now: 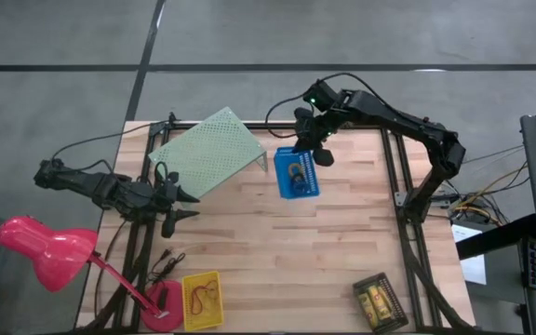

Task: Pick & Place Office Desk Supplies
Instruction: Put the blue basket on the shelf

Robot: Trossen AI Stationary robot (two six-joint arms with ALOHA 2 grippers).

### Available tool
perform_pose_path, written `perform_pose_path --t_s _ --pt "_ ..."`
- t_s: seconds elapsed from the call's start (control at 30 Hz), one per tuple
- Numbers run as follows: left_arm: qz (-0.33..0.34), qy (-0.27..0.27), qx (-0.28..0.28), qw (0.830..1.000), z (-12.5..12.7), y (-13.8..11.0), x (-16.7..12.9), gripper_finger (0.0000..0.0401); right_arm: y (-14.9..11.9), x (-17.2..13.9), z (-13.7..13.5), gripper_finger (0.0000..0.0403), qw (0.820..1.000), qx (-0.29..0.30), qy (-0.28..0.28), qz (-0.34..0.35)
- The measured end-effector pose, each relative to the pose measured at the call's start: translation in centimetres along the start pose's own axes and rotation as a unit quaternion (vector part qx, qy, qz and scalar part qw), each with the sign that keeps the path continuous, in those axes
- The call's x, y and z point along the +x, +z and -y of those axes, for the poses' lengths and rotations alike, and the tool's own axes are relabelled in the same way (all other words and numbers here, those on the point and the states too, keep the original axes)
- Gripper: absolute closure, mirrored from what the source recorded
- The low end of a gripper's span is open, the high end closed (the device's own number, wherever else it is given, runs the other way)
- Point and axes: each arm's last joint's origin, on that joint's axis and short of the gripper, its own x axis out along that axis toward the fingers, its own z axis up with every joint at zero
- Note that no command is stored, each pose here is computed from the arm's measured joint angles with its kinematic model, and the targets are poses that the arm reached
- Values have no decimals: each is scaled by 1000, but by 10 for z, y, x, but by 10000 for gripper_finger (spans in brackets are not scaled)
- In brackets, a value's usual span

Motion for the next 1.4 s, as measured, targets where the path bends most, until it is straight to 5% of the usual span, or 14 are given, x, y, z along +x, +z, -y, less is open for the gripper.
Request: perform_pose_path --t_s 0.57,0.87,1.27,1.4 --pt "0 0 0 1000 0 0 0 218 36 17 48 394 998 31 33 -40" --pt "0 0 0 1000 0 0 0 218 48 33 83 394 989 147 9 -16" --pt "0 0 0 1000 0 0 0 218 67 30 107 394 936 312 -138 88" --pt "0 0 0 1000 0 0 0 218 67 33 107 394 922 350 -138 90"
